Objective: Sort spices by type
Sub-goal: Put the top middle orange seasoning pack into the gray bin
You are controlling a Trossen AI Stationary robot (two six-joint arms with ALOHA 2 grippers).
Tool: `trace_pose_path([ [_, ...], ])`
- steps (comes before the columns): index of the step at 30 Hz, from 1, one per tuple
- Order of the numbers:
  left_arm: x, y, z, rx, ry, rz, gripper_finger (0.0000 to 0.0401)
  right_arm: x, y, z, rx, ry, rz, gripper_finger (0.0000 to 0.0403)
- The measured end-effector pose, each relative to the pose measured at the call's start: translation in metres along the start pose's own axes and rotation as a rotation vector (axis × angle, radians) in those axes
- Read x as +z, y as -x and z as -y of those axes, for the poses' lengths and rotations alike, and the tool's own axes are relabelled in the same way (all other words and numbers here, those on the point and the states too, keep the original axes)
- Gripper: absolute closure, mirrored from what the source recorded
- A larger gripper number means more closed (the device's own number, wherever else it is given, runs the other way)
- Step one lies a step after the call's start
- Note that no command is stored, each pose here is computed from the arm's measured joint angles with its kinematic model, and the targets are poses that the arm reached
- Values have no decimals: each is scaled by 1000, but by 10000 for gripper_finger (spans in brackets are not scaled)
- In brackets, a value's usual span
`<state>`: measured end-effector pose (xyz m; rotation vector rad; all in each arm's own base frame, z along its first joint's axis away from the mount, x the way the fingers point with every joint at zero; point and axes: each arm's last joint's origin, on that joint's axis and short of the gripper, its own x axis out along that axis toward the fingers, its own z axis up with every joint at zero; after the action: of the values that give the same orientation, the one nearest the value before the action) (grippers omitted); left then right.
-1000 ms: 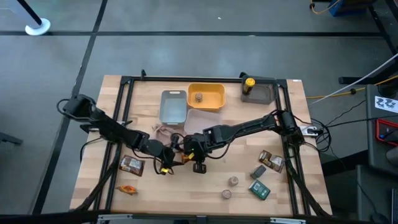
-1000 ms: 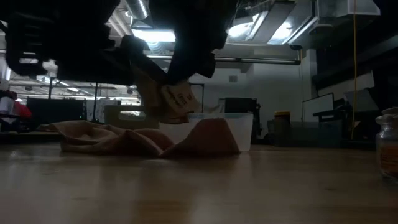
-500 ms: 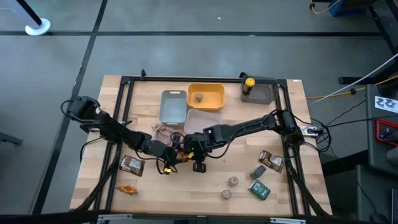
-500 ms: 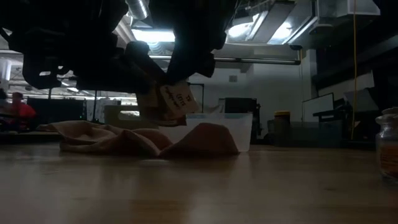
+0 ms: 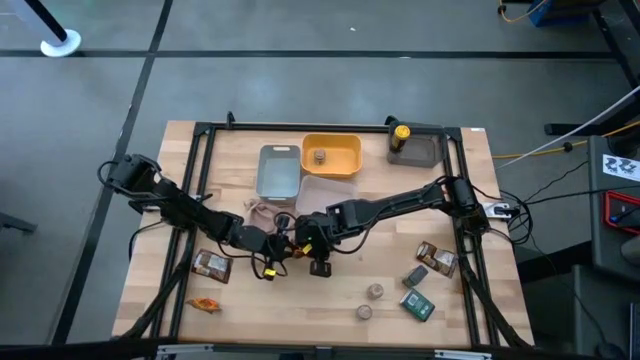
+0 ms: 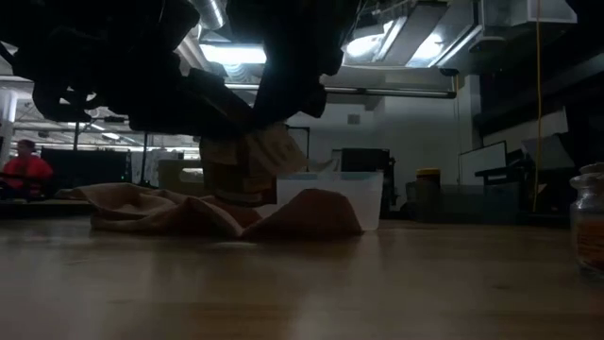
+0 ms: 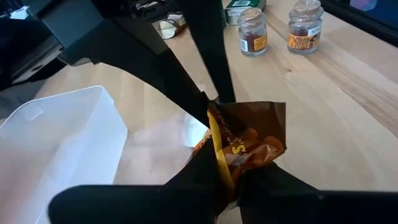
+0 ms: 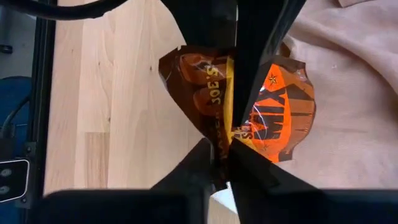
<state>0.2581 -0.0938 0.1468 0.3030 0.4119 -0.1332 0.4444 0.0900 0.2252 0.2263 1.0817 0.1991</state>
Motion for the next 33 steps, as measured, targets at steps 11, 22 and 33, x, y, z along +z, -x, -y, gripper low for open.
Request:
trace_pose_path([
  [11, 4, 4, -3, 27, 32, 16, 389, -11, 9, 6, -24, -39, -119, 257],
  [22, 21, 18, -46, 209, 141, 97, 385, -17, 86, -4, -280, -5, -46, 249],
  [33, 22, 44, -119, 502, 267, 140, 383, -48, 117, -23, -454, 75, -25, 248],
])
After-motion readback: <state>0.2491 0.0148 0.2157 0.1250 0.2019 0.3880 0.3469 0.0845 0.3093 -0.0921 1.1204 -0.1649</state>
